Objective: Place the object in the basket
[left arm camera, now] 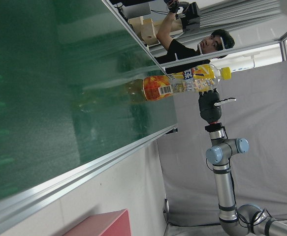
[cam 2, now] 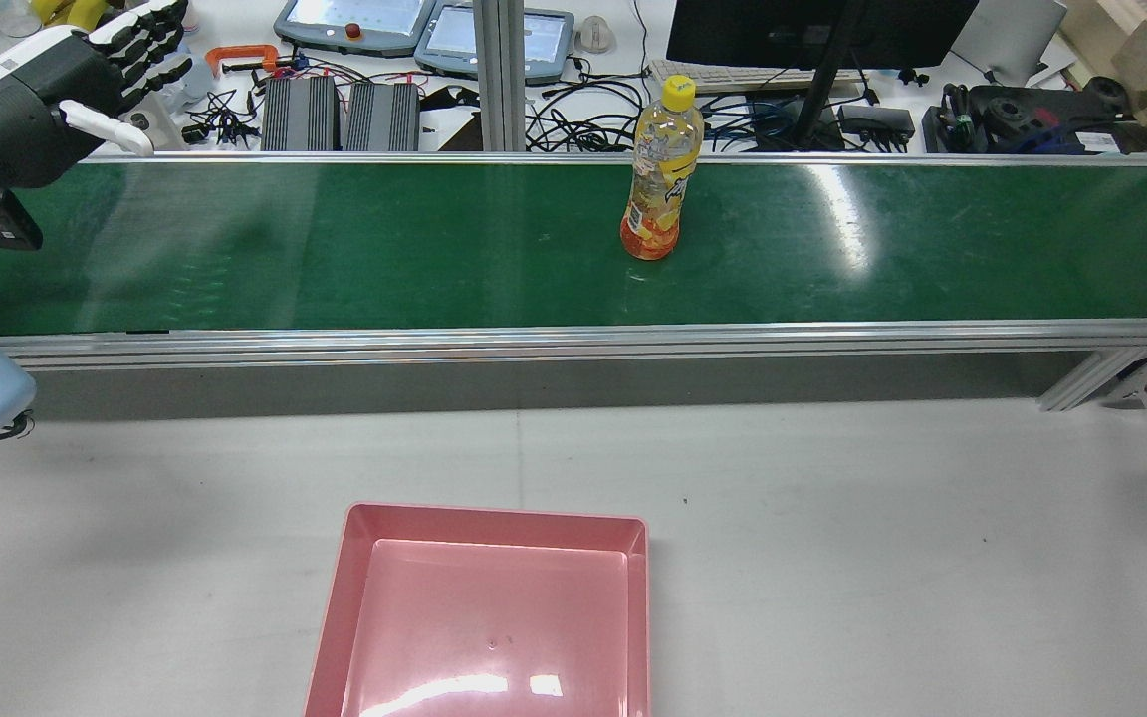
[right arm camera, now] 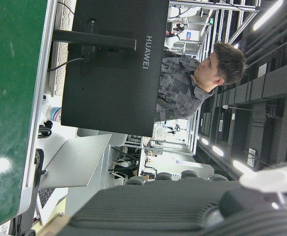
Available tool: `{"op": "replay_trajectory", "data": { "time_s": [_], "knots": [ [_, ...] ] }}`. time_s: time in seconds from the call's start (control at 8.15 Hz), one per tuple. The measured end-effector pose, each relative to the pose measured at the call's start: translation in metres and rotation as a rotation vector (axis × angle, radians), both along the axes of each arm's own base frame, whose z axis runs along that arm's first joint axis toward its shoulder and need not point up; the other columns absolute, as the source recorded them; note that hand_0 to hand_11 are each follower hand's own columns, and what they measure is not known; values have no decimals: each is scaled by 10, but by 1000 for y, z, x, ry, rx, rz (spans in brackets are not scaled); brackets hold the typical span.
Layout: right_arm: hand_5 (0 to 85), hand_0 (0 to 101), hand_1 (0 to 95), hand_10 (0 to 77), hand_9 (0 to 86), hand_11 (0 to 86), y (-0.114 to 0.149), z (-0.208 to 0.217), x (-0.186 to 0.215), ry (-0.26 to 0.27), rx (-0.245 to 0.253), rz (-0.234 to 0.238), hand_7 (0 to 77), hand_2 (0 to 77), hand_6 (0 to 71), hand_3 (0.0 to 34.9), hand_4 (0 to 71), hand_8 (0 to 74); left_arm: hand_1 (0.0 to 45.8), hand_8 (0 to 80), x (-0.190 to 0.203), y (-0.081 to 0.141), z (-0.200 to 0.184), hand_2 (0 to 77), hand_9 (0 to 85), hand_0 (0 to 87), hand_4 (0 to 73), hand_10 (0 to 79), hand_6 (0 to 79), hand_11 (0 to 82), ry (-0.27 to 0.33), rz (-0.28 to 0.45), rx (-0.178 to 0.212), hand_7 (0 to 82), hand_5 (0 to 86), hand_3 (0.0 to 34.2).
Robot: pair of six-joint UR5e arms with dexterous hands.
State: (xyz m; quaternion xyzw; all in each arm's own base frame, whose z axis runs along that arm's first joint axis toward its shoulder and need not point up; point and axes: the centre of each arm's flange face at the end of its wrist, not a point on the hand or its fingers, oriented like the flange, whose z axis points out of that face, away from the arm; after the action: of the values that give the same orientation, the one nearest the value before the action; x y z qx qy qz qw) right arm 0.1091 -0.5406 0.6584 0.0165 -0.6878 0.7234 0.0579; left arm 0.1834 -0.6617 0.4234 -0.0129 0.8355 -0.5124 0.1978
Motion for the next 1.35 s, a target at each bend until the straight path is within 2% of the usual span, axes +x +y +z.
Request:
{"op": "replay_trajectory", "data": {
  "time_s": [0.12, 0.25, 0.49, 1.35],
  "knots": [
    [0, 1, 0, 0, 0, 0, 0, 0, 0, 0, 0, 0, 5, 5, 0, 3, 0, 0, 87, 5, 0, -1, -3, 0, 16, 538, 33, 44, 11, 76, 2, 0, 3, 5, 76, 0],
    [0, 3, 0, 0, 0, 0, 0, 0, 0, 0, 0, 0, 5, 5, 0, 2, 0, 0, 65, 0, 0, -1, -5, 0, 16, 535, 33, 44, 11, 76, 3, -1, 6, 5, 76, 0],
    [0, 1, 0, 0, 0, 0, 0, 0, 0, 0, 0, 0, 5, 5, 0, 3, 0, 0, 82, 5, 0, -2, -7, 0, 16, 536, 33, 44, 11, 76, 5, -1, 9, 5, 76, 0],
    [0, 1, 0, 0, 0, 0, 0, 0, 0, 0, 0, 0, 5, 5, 0, 2, 0, 0, 82, 0, 2, -4, -14, 0, 16, 535, 33, 44, 11, 76, 7, 0, 16, 5, 76, 0]
  ]
}}
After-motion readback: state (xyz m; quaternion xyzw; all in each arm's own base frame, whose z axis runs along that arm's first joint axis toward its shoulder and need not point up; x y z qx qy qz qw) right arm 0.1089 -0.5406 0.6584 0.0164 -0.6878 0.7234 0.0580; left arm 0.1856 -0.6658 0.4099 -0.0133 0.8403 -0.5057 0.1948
